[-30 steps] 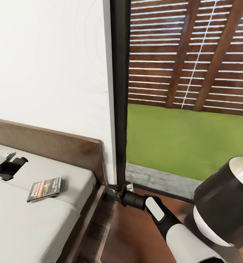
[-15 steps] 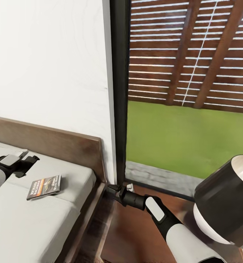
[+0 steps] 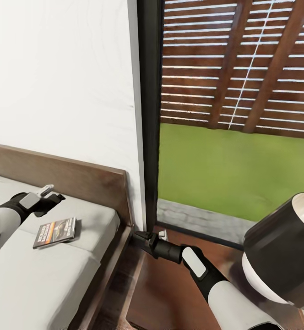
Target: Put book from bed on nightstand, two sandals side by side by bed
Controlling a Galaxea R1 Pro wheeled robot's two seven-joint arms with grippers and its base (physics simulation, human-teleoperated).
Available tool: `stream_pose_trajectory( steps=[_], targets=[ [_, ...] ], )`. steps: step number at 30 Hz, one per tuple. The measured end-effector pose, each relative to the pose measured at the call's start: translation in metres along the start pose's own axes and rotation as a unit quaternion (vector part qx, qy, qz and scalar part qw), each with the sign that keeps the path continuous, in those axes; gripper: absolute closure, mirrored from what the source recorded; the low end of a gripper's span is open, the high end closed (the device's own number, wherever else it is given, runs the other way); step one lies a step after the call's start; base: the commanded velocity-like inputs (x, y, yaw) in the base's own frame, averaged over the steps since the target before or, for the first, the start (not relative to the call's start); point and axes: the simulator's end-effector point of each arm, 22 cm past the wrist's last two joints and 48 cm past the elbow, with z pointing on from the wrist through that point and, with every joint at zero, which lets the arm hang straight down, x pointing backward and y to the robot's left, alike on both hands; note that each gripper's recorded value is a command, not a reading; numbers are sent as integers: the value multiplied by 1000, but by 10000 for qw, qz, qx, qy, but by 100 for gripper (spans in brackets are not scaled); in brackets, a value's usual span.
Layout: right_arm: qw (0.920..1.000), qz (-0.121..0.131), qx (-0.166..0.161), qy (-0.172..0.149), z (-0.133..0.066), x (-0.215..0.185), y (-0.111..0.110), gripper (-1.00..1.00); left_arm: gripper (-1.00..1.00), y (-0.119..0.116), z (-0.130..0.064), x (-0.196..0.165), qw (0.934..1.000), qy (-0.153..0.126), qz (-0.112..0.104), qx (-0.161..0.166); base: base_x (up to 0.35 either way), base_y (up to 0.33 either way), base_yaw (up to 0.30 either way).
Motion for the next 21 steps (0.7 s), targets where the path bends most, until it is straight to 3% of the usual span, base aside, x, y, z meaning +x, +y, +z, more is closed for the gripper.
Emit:
stream_pose_trajectory(
  steps=[9, 21],
  targets=[
    [10000, 54, 31, 12, 1, 1, -7, -100, -100, 2, 5, 5, 9995, 115, 298, -7, 0, 0, 0],
    [9999, 142, 57, 29, 3, 3, -16, -100, -100, -4, 9, 0, 9936, 163, 1109, 104, 0, 0, 0]
  ],
)
